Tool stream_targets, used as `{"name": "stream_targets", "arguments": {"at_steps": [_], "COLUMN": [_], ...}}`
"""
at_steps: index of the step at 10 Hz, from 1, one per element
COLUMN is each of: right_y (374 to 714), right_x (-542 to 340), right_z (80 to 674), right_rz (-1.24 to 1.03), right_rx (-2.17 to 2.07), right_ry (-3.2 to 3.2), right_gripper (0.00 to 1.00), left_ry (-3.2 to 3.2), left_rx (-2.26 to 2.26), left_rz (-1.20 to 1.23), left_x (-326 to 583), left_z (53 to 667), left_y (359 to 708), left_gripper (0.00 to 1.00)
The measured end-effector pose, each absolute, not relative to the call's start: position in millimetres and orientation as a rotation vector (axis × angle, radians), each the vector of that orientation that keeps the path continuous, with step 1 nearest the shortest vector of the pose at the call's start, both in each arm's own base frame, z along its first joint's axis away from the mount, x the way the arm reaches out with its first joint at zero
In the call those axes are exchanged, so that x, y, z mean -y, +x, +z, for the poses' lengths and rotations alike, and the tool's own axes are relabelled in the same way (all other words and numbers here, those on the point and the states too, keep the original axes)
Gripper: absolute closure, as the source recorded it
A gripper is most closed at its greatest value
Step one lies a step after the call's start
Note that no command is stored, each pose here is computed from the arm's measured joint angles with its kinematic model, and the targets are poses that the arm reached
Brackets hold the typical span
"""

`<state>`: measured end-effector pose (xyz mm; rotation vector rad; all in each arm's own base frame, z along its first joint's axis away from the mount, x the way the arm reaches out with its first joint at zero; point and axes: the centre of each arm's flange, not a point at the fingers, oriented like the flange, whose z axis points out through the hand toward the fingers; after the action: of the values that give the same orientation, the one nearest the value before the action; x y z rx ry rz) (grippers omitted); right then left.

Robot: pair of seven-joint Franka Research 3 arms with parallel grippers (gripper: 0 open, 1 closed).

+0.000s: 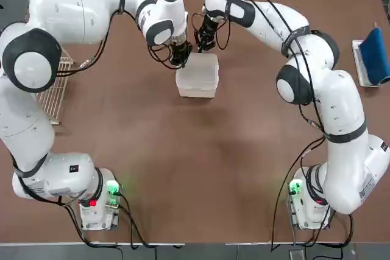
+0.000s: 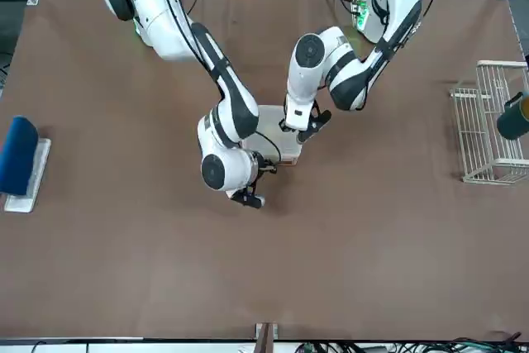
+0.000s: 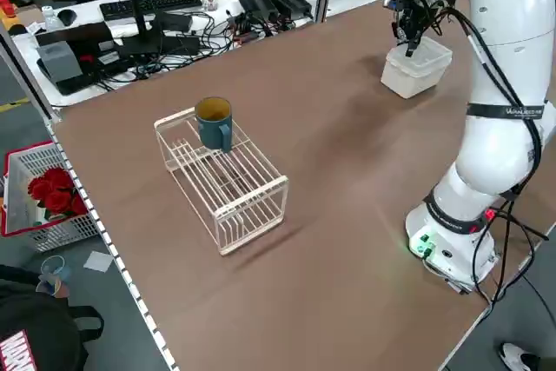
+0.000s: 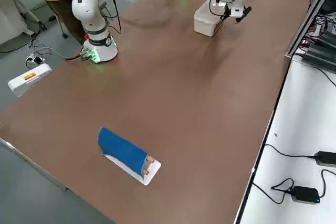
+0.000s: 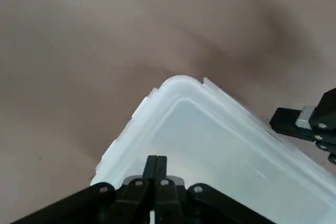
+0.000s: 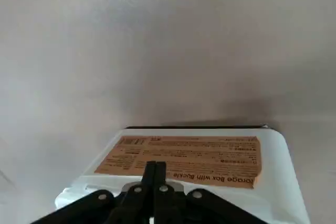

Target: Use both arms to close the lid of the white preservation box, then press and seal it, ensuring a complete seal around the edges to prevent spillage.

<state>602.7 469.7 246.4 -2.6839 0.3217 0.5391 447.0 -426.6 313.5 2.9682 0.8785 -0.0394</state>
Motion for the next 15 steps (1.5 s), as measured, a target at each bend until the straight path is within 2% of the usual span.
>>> {"name": "stream_targets", "arguments": {"at_steps": [15], "right_y": [595.1], "right_x": [-478.1], "right_z": [250.5], "right_rz": [0.532], "right_rx": [-0.351], "right_ry": [-2.695], "right_gripper": [0.98], "left_ry": [2.944], "left_rx": [-0.901], "left_rz": [-0.033], "left_x": [418.3], "left_z": [315.0], "left_y": [455.8], "left_gripper": [0.99]}}
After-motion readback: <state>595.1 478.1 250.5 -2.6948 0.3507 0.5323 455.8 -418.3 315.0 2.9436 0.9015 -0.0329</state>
